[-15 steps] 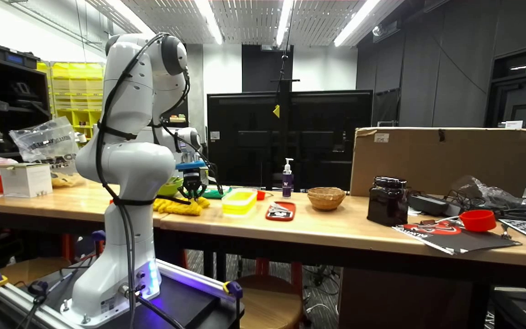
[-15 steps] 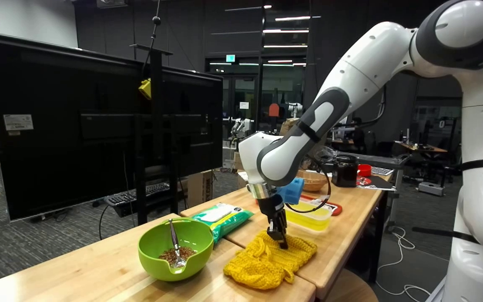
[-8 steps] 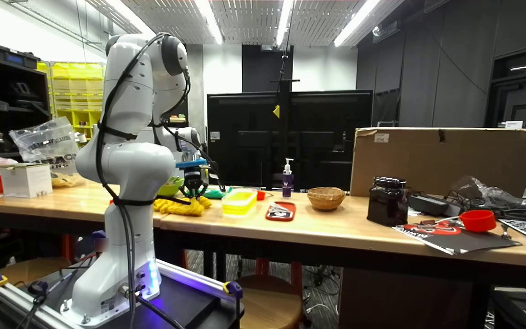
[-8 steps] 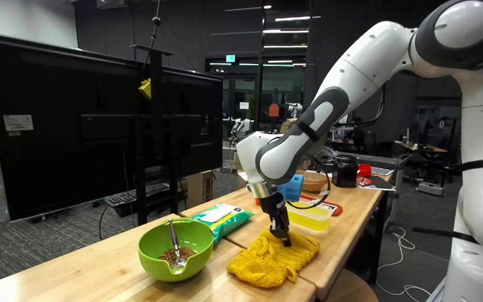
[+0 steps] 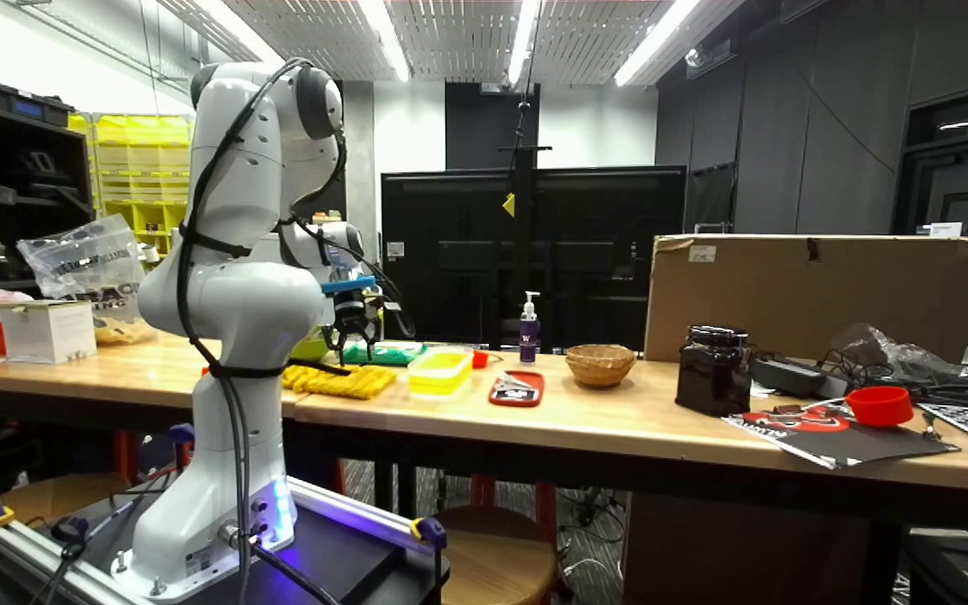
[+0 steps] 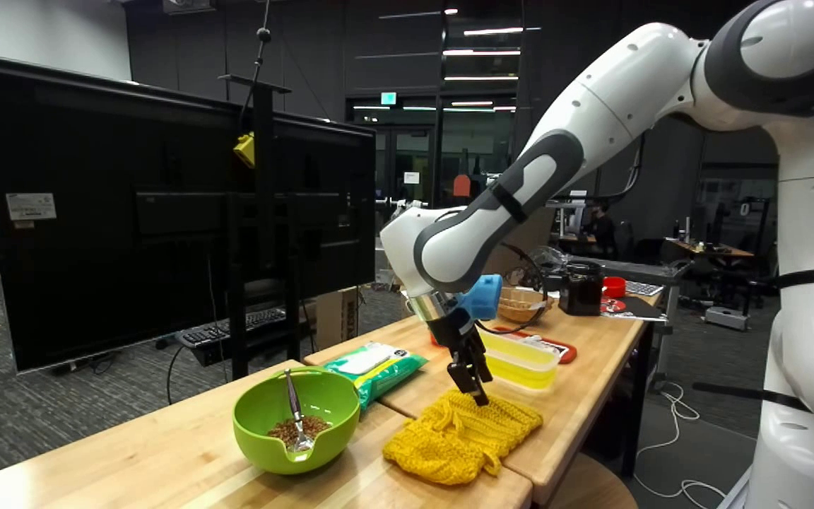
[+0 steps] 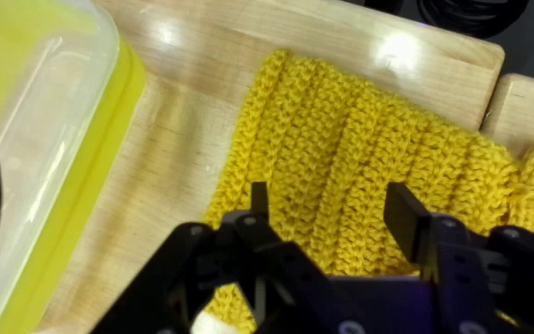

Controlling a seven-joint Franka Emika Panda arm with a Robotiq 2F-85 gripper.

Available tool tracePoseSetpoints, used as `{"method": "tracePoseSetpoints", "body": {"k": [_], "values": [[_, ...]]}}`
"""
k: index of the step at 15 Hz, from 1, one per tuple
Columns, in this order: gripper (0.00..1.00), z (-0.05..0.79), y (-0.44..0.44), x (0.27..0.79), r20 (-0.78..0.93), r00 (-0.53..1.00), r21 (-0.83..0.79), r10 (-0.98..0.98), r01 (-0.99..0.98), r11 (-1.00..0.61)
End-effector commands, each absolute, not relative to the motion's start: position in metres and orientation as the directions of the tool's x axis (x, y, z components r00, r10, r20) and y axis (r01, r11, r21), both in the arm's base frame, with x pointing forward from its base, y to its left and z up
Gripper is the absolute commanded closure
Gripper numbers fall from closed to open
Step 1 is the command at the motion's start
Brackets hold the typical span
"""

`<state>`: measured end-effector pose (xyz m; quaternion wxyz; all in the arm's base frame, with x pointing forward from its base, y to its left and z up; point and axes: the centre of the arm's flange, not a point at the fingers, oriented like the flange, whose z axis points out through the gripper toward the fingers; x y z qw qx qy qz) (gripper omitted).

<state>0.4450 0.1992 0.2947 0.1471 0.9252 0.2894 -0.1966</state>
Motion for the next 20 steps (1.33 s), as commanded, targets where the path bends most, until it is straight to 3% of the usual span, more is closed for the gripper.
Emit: {"method": "tracePoseSetpoints", "body": {"k": [1, 8, 20], "values": [[0.03, 0.312, 0.216, 0.451, -0.48, 0.743, 0.196, 0.467, 0.609, -0.769], [0.0, 0.305, 0.231, 0.442, -0.328, 0.805, 0.001, 0.494, 0.523, -0.852], [0.0, 0.242, 0.235, 0.437, -0.195, 0.861, -0.135, 0.47, 0.451, -0.882]]}}
